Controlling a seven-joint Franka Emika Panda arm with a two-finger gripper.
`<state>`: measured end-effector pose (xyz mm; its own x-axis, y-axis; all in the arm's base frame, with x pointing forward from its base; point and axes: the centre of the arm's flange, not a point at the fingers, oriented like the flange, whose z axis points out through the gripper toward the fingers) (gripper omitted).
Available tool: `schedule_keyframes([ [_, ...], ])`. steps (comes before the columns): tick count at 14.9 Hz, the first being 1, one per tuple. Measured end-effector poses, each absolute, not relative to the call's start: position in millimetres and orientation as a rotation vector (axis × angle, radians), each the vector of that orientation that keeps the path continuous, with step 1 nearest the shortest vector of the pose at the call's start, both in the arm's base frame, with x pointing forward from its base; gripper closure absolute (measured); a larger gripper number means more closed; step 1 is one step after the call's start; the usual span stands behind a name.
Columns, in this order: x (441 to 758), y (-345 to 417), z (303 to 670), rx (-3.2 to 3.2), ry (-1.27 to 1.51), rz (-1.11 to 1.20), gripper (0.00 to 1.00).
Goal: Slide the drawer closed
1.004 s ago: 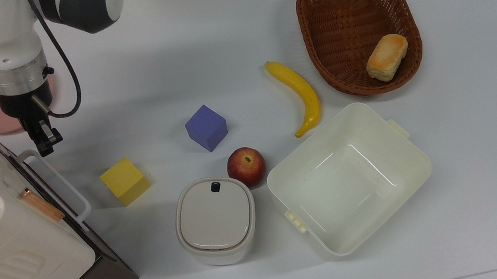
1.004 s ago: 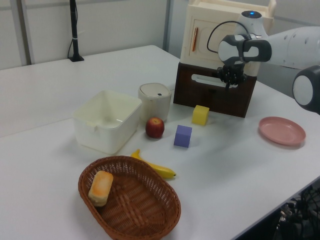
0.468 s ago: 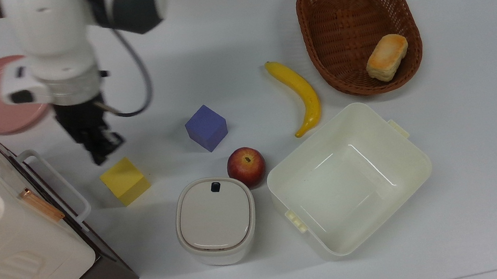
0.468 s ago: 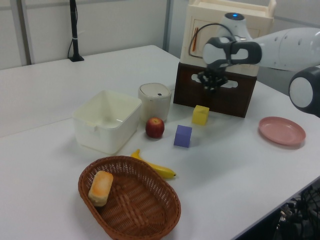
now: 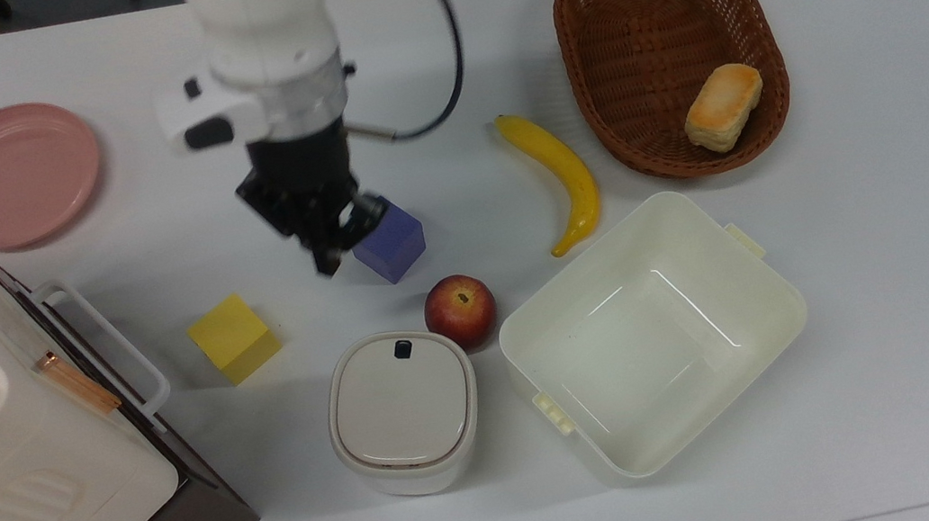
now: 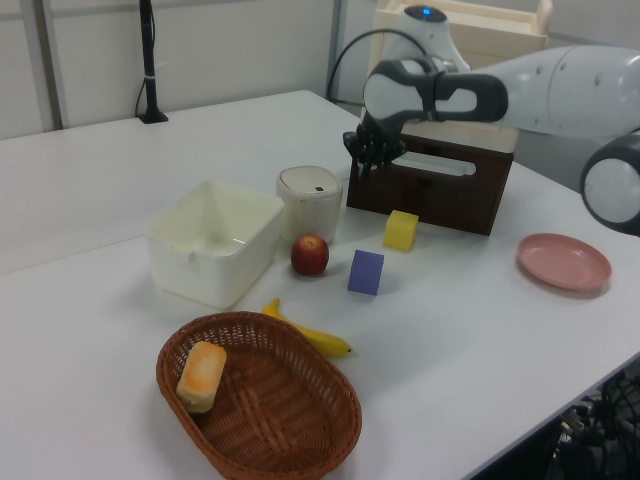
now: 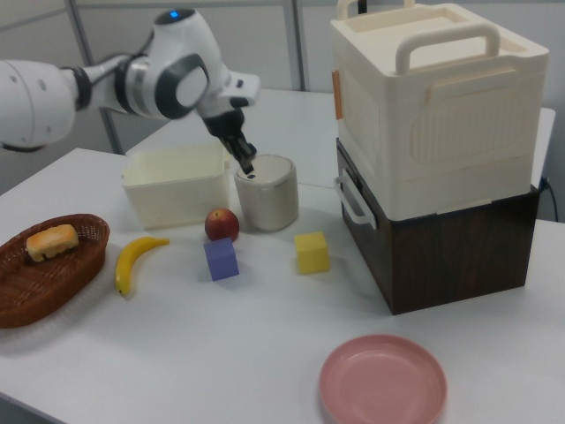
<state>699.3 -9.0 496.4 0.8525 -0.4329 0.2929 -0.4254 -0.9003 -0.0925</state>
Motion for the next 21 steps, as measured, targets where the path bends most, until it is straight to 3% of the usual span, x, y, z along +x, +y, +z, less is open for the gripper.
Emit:
schedule_keyframes([
  [6,629,21,578,-3.092,0.344,-0.233,0.99],
  [9,596,17,611,-3.110,0.177,-0.196,0.94],
  [11,584,12,620,-3.111,0.127,-0.199,0.79],
  [17,580,3,606,-3.115,0.136,-0.149,0.17],
  [18,579,-7,606,-3.112,0.181,-0.148,0.01],
  [21,577,-21,610,-3.102,0.251,-0.155,0.00],
])
